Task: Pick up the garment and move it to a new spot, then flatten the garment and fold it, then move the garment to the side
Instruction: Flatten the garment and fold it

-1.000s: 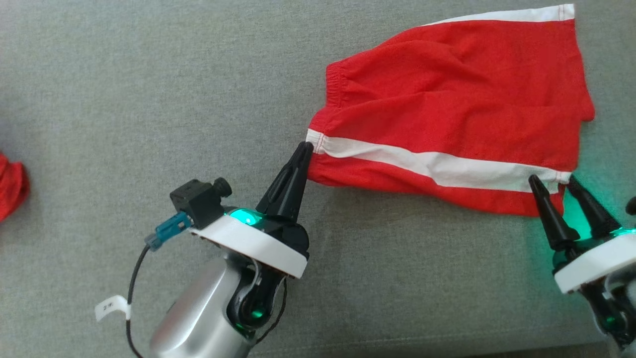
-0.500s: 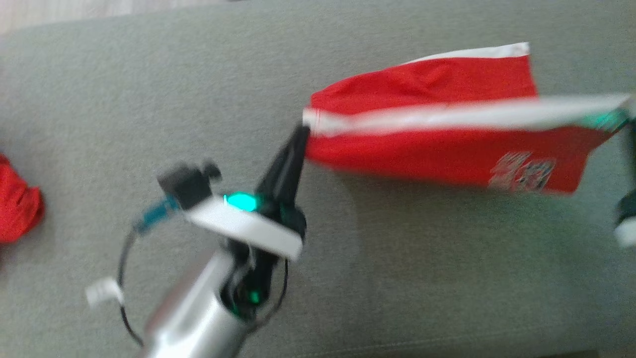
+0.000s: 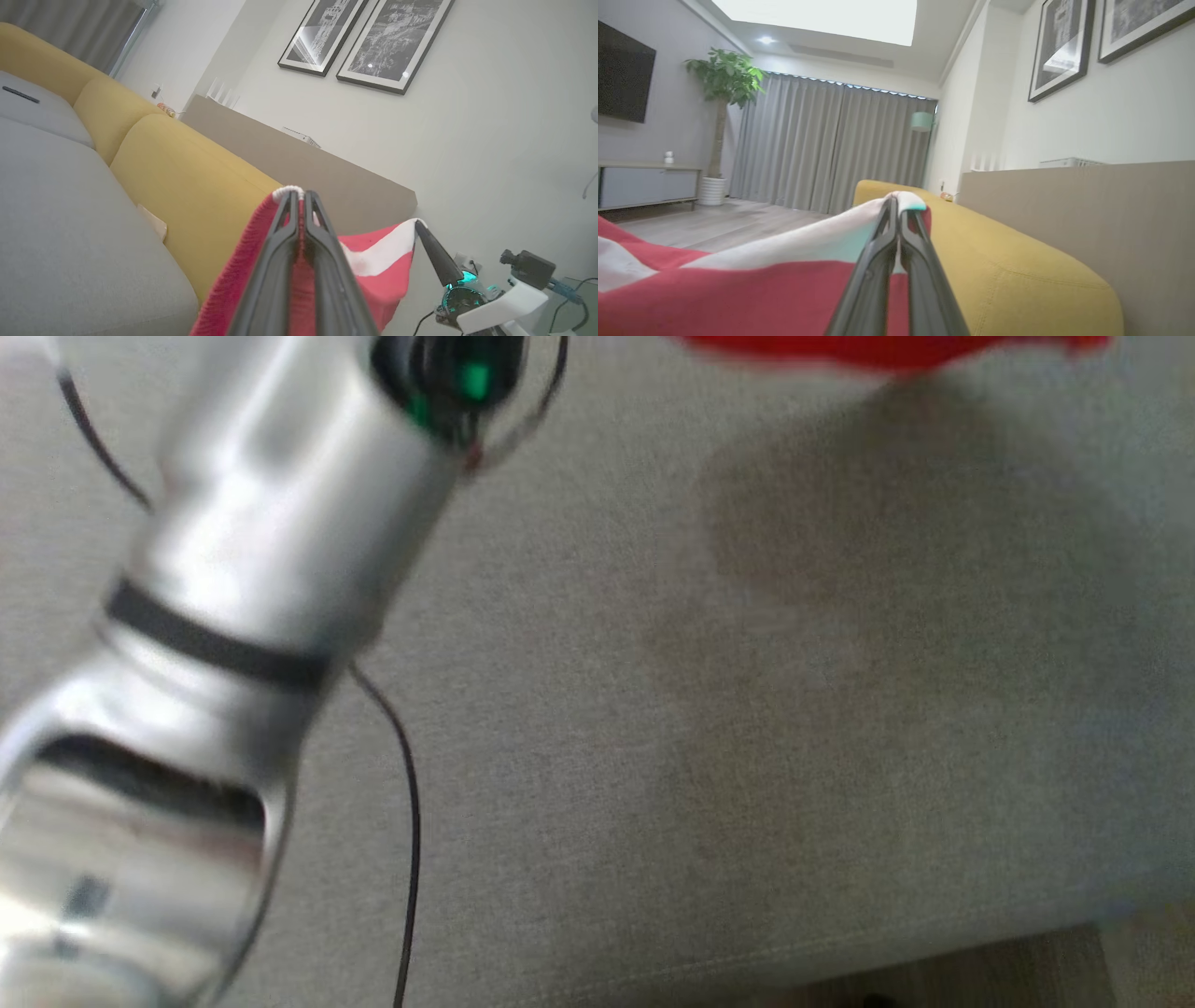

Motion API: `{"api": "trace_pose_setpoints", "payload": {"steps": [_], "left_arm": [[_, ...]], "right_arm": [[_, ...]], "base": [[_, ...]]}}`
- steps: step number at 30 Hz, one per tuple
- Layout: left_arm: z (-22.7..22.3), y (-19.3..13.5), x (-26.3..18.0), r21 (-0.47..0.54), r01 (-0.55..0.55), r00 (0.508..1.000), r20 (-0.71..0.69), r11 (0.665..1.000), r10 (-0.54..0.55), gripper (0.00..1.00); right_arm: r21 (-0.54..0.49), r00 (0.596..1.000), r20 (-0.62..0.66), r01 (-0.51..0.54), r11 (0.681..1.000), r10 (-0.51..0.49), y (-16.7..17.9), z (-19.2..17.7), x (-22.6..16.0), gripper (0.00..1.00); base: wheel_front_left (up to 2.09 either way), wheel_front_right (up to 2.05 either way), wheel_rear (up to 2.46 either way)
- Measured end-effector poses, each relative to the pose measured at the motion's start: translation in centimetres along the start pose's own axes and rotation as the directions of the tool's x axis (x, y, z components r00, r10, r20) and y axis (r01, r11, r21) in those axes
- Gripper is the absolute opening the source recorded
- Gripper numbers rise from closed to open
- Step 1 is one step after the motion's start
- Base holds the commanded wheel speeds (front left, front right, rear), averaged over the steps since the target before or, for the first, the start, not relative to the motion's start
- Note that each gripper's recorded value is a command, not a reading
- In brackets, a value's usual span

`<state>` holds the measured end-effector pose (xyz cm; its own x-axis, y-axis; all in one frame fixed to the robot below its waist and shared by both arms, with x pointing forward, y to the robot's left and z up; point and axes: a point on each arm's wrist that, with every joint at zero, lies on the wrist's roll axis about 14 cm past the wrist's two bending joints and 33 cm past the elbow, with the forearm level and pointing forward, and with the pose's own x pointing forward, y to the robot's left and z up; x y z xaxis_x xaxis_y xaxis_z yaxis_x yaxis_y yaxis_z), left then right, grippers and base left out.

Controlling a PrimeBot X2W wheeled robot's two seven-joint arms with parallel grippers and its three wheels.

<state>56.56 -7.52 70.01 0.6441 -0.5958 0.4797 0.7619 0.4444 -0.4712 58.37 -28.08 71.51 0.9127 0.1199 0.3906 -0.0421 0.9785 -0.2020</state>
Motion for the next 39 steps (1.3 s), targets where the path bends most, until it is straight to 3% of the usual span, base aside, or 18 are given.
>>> {"api": "trace_pose_setpoints", "payload": {"steps": [8, 13, 18, 24, 25, 27, 31, 39], "left_arm": [[2.8, 2.6, 3.2, 0.004, 0.004, 0.992, 0.123, 1.0, -0.005, 0.0], [-2.0, 3.7, -0.1, -0.003, -0.038, 0.999, 0.021, 0.999, 0.038, 0.0], [-9.1, 4.9, -7.5, -0.037, -0.162, 0.978, -0.136, 0.986, 0.156, 0.0], [-13.2, 2.6, -17.1, -0.066, -0.297, 0.931, -0.243, 0.953, 0.273, 0.0], [-13.2, 2.6, -17.1, -0.066, -0.297, 0.931, -0.243, 0.953, 0.273, 0.0], [-14.0, 1.4, -20.2, -0.081, -0.342, 0.911, -0.271, 0.936, 0.31, 0.0], [-14.4, -0.8, -24.9, -0.045, -0.398, 0.881, -0.299, 0.916, 0.368, 0.0], [-12.9, -4.8, -30.0, 0.037, -0.418, 0.87, -0.271, 0.908, 0.412, 0.0]], "right_arm": [[-0.097, 0.995, 0.091, 0.049, 0.994, -0.04, -1.9, 0.9, 4.0, 0.0], [-0.043, 0.999, 0.01, -0.052, 0.998, 0.053, 1.5, -2.9, 2.7, 0.0], [0.101, 0.983, -0.159, -0.082, 0.992, 0.097, 3.9, -9.3, -4.1, 0.0], [0.256, 0.92, -0.376, -0.011, 0.967, 0.11, 5.7, -13.9, -16.1, 0.0], [0.256, 0.92, -0.376, -0.011, 0.967, 0.11, 5.7, -13.9, -16.1, 0.0], [0.285, 0.896, -0.435, 0.045, 0.958, 0.087, 5.6, -14.3, -19.8, 0.0], [0.376, 0.85, -0.522, 0.159, 0.913, 0.068, 6.8, -14.1, -26.4, 0.0], [0.445, 0.816, -0.56, 0.153, 0.882, 0.141, 9.9, -10.0, -33.2, 0.0]], "base": [[0.0, 0.0, 0.0], [0.0, 0.0, 0.0], [0.0, 0.0, 0.0], [0.0, 0.0, 0.0], [0.0, 0.0, 0.0], [0.0, 0.0, 0.0], [0.0, 0.0, 0.0], [0.0, 0.0, 0.0]]}}
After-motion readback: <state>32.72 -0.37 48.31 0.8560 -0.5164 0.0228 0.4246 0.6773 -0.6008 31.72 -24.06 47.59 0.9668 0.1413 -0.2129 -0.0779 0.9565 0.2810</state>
